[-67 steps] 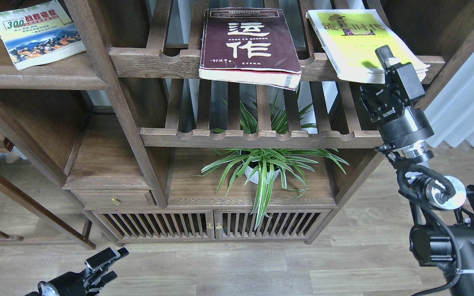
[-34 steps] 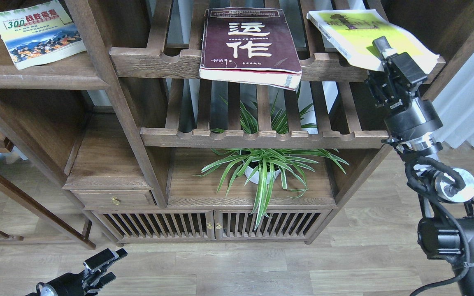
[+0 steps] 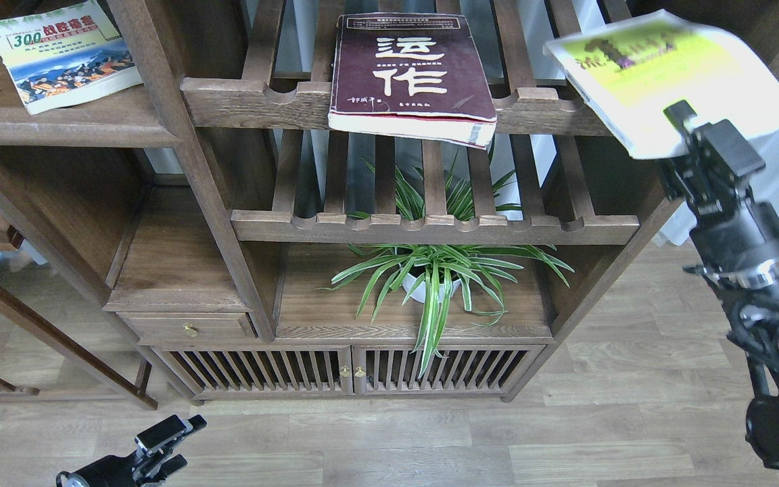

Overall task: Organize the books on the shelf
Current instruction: 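Grasp the yellow-green book and pull it down off the shelf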

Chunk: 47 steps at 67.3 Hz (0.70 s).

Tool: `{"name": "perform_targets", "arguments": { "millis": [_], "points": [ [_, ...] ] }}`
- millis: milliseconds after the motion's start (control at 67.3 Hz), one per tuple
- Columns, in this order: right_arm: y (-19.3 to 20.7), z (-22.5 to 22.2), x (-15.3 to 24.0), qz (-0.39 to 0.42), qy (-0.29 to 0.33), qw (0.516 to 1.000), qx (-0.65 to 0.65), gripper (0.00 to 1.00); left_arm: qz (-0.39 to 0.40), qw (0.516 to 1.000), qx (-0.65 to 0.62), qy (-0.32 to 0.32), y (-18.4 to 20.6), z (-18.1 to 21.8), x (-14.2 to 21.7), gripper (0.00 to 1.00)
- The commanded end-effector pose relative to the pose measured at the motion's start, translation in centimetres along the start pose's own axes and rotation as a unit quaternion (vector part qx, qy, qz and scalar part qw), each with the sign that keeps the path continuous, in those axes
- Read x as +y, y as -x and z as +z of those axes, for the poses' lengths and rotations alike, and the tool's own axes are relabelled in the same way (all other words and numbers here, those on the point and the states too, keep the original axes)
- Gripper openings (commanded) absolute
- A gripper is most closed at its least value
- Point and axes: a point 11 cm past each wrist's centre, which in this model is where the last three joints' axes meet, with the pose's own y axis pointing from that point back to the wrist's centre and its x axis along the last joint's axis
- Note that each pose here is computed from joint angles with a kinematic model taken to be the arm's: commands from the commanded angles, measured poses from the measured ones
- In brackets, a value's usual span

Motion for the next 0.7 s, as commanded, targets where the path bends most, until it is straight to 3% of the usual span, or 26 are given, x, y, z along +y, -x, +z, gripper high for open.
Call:
{"name": "perform_targets", "arguments": {
  "millis": [0,238,475,683],
  "points": [
    [-3.1,2.8,5.0,0.071,0.004,0.997,-0.04,0.01,-0.005,1.0,0.006,-0.005,0.2,-0.7,-0.5,1.0],
    [-6.1,10.8,9.3,0.14,0.059,0.981,-0.123,0.0,-0.028,0.999,0.017,-0.019,1.3,-2.5,-2.4,1.0],
    [-6.5,13.8,9.4,0.144,0.079,0.977,-0.136,0.0,-0.038,0.999,0.023,-0.025,1.9,-3.2,-3.1,0.99],
    [-6.4,18.2,8.5,0.138,0.139,0.969,-0.149,0.0,-0.12,0.992,0.035,0.022,7.3,-3.0,-4.8,0.99]
  ]
}}
